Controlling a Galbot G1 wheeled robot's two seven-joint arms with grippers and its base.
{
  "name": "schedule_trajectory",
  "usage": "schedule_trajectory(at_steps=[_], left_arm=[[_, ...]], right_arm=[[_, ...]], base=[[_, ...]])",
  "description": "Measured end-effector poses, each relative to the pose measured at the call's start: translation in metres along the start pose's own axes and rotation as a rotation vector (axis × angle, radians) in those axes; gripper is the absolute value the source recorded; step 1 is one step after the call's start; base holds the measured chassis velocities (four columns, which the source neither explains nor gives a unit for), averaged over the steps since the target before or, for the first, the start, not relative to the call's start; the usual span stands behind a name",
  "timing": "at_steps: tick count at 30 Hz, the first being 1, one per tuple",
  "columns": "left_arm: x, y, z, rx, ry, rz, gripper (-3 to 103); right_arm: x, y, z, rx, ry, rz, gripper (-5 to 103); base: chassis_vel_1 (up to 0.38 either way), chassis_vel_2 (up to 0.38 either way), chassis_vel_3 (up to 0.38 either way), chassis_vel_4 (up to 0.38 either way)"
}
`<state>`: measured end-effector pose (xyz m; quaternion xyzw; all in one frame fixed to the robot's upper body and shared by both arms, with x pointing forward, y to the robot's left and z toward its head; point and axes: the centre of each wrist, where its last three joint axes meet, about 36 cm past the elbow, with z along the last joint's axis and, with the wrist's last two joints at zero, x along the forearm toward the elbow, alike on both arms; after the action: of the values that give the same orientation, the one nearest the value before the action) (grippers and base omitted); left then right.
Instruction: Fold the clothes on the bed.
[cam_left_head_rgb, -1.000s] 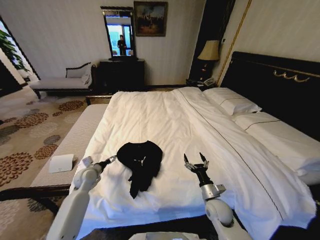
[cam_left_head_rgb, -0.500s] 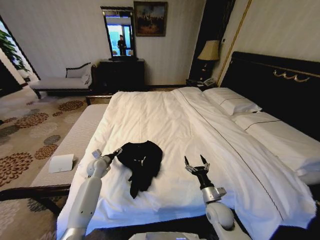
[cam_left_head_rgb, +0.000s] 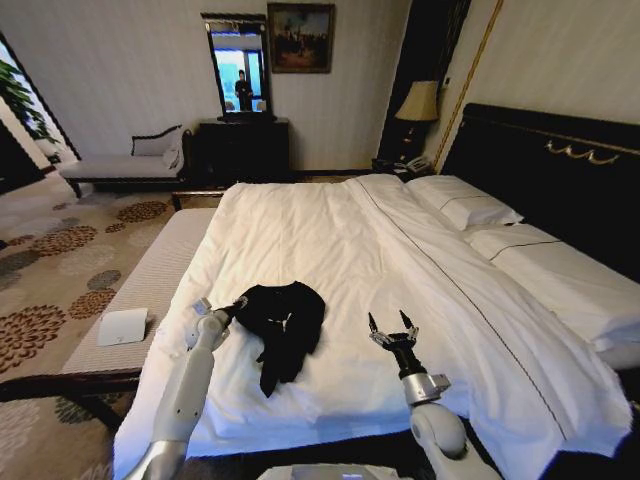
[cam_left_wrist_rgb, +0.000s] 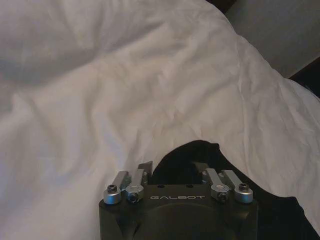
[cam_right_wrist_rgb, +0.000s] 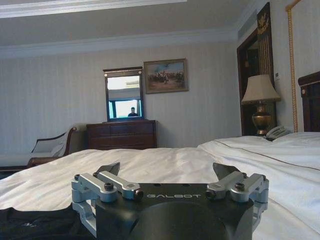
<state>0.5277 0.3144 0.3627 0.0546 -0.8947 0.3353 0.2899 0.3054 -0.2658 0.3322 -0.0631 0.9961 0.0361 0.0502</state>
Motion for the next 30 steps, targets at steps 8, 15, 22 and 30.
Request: schedule_trajectory(at_steps=[8,15,22,30], left_arm=[[-0.001,0.002,-0.007,-0.008,-0.006,-0.002,14],[-0.007,0.001,0.003,-0.015,0.023,-0.009,0],[-0.007,0.004,0.01,-0.02,0.033,-0.018,0],[-0.004,0.003,0.013,-0.019,0.025,-0.017,14]], right_arm=[[-0.008,-0.002,0.004,-0.01,0.001,0.018,100],[-0.014,-0.006,0.005,-0.02,0.01,0.027,100],[-0.012,-0.006,0.007,-0.019,0.014,0.03,100],[-0.012,-0.005,0.009,-0.021,0.014,0.029,100]], base=[[0.0,0.0,0.0,0.0],[0.0,0.0,0.0,0.0],[0.0,0.0,0.0,0.0],[0.0,0.0,0.0,0.0]])
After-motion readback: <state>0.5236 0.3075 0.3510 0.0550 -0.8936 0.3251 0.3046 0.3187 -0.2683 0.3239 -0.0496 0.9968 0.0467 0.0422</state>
